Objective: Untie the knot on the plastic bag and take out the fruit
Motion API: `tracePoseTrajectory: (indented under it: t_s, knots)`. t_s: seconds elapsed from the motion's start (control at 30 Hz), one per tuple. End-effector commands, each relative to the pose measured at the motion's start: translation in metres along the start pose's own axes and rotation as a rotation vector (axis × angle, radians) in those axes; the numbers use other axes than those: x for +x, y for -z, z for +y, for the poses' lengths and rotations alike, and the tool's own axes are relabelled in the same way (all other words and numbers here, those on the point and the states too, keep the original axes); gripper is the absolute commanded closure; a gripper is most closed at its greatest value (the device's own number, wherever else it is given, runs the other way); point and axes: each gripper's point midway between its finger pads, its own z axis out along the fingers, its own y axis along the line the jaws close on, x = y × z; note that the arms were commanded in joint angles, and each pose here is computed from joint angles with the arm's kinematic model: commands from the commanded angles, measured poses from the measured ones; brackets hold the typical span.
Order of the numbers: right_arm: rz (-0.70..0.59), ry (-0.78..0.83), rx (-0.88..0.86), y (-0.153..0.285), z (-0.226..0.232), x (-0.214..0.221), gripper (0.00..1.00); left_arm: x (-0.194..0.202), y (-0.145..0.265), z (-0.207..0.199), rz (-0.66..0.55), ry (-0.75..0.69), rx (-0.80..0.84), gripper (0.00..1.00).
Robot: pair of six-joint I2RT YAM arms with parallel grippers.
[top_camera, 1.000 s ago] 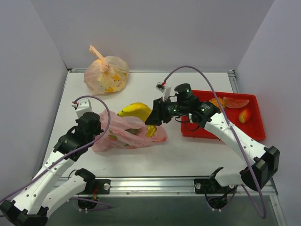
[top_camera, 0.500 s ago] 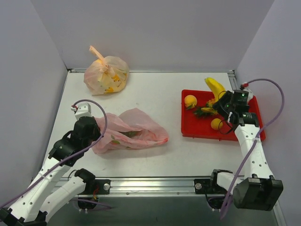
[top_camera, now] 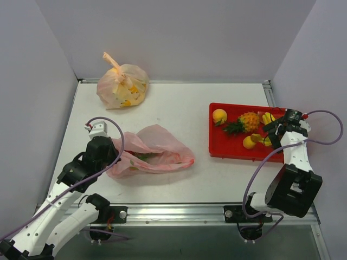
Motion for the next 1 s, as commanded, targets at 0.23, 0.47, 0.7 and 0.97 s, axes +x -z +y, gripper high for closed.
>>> tracePoseTrajectory:
  t_s: [0.23,0.47,0.7,0.97]
  knots:
    - [-0.104,0.071,-0.153,0.054,0.036,-0.01,0.03,0.018,-0.001,-0.003,0.077,0.026,0.021,1.0]
    - [-0.009,0.646,-0.645,0.141,0.137,0.09,0.03,0.027,0.0,0.006,0.115,0.045,-0.032,1.0]
    - [0.093,1.361,-1.139,0.245,0.17,0.247,0.0,0.035,0.006,0.015,0.148,0.058,-0.073,1.0]
    - [-0.037,1.763,-1.083,0.241,0.18,0.328,0.0,0.042,0.009,0.021,0.174,0.063,-0.1,1.0]
